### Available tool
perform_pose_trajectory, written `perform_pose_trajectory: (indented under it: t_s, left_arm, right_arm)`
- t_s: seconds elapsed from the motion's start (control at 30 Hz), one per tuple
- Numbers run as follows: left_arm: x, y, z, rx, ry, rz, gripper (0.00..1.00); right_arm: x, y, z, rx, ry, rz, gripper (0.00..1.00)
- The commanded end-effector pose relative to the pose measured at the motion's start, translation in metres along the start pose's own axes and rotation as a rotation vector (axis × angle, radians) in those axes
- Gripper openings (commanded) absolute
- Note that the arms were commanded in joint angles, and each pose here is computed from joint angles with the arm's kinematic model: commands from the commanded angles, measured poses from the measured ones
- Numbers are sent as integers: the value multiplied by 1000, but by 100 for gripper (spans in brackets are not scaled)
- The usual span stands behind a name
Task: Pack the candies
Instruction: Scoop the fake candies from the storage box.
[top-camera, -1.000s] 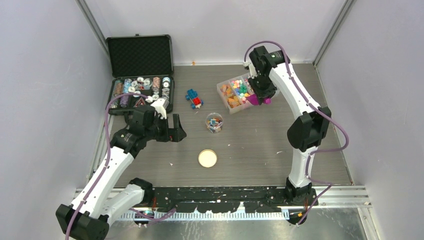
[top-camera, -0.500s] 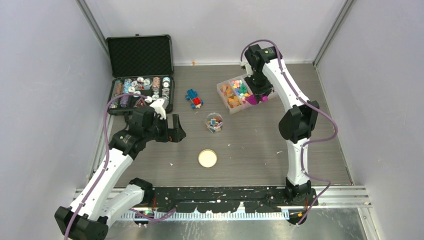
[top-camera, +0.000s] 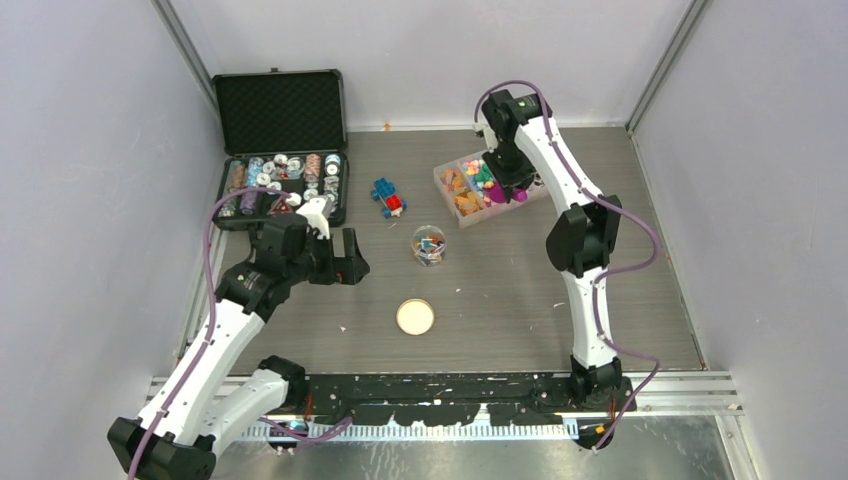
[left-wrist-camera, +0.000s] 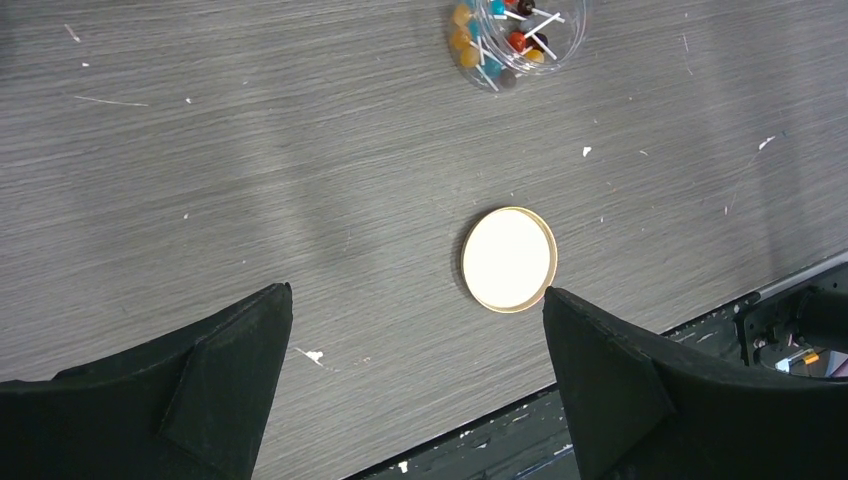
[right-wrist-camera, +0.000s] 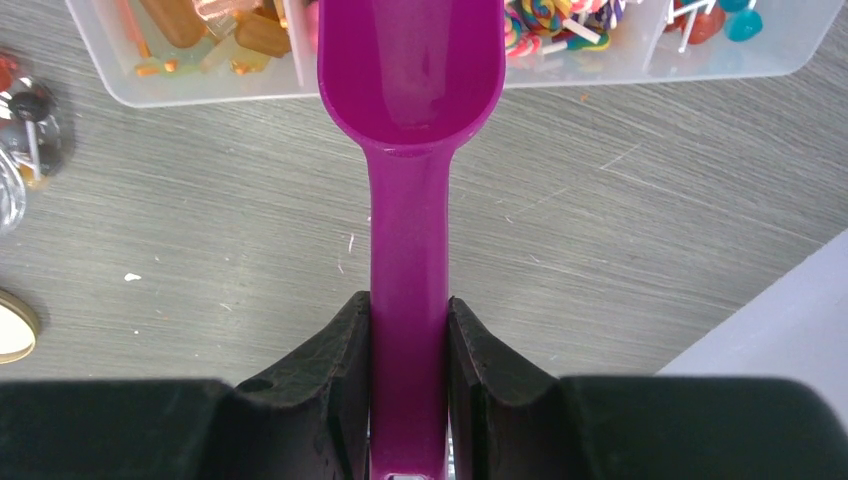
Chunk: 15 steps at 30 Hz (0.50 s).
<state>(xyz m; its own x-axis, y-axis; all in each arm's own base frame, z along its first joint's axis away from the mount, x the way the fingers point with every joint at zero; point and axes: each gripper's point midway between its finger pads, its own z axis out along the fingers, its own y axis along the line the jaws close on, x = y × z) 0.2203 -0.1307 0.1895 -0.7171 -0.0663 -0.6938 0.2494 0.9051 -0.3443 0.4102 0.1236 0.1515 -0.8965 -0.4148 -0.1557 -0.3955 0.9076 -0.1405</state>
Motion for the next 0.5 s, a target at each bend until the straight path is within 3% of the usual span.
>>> perform_pose_trajectory:
  t_s: [0.0,0.47]
  left_arm:
    - [-7,0,-5,-8,-39,16,98]
    - [-8,0,-5,-14,-42,17,98]
  right_arm:
    - [-8,-2,2,3,-22,-11,0]
    - [-16,-9,14,-28,-98,18,1]
